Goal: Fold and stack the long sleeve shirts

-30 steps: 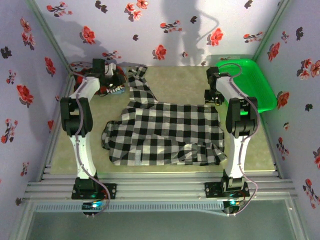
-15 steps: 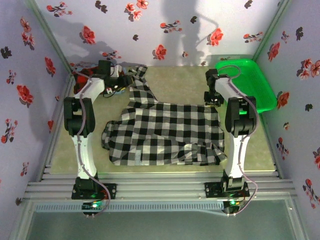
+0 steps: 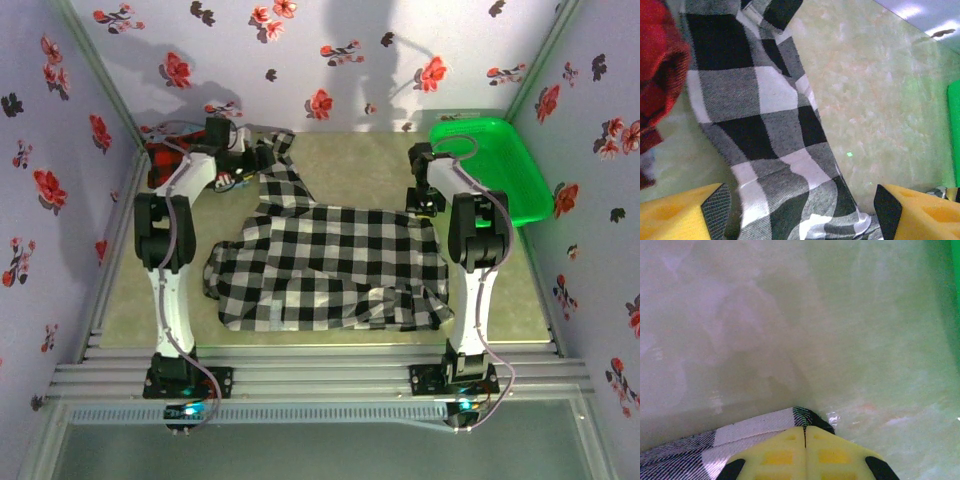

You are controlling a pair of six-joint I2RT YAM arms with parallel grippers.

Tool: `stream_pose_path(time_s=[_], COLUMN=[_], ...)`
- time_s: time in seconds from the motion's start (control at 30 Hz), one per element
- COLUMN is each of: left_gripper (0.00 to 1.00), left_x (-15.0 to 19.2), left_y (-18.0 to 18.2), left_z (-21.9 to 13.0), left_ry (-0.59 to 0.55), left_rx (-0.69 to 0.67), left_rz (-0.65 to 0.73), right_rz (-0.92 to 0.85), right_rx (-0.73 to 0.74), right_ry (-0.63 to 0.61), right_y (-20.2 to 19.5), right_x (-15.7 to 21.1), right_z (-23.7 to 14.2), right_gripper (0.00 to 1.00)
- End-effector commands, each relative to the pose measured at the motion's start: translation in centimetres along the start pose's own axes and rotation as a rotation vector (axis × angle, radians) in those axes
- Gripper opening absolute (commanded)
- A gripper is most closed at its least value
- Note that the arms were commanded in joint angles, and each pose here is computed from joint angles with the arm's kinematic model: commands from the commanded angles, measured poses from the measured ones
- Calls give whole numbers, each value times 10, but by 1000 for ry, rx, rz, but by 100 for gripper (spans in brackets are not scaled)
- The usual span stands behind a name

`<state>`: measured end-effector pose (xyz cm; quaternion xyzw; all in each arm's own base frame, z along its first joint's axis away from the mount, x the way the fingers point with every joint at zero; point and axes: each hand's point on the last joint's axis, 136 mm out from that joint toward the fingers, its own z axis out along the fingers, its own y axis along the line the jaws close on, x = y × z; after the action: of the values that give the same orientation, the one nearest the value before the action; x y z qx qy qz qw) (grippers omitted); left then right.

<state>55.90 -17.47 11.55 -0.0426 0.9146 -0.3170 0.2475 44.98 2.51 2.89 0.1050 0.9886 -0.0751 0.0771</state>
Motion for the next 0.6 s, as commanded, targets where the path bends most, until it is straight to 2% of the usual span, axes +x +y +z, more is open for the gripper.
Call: stream_pose_path(time_s=[0.0, 0.1, 0.2, 0.43, 0.57], left_gripper=[78, 77, 75, 77, 78], left_x=[-2, -3, 1, 12, 20], left_y=[1, -3, 10, 32, 34], left_z=[13, 22, 26, 4, 1], left_ry=[8, 15, 52, 59, 74], left_rx=[-19, -13, -87, -188, -194], left_rz=[-9, 8, -10, -77, -106], right_rz=[-6, -6, -5, -11, -14], right_rx=[20, 14, 9, 2, 2], right_ry=[-17, -22, -24, -23, -25], right_y=[-5, -4, -4, -2, -2], right_x=[-1, -2, -3, -4, -5], right_z=[-10, -13, -16, -17, -18], right_gripper=[0, 0, 0, 0, 0])
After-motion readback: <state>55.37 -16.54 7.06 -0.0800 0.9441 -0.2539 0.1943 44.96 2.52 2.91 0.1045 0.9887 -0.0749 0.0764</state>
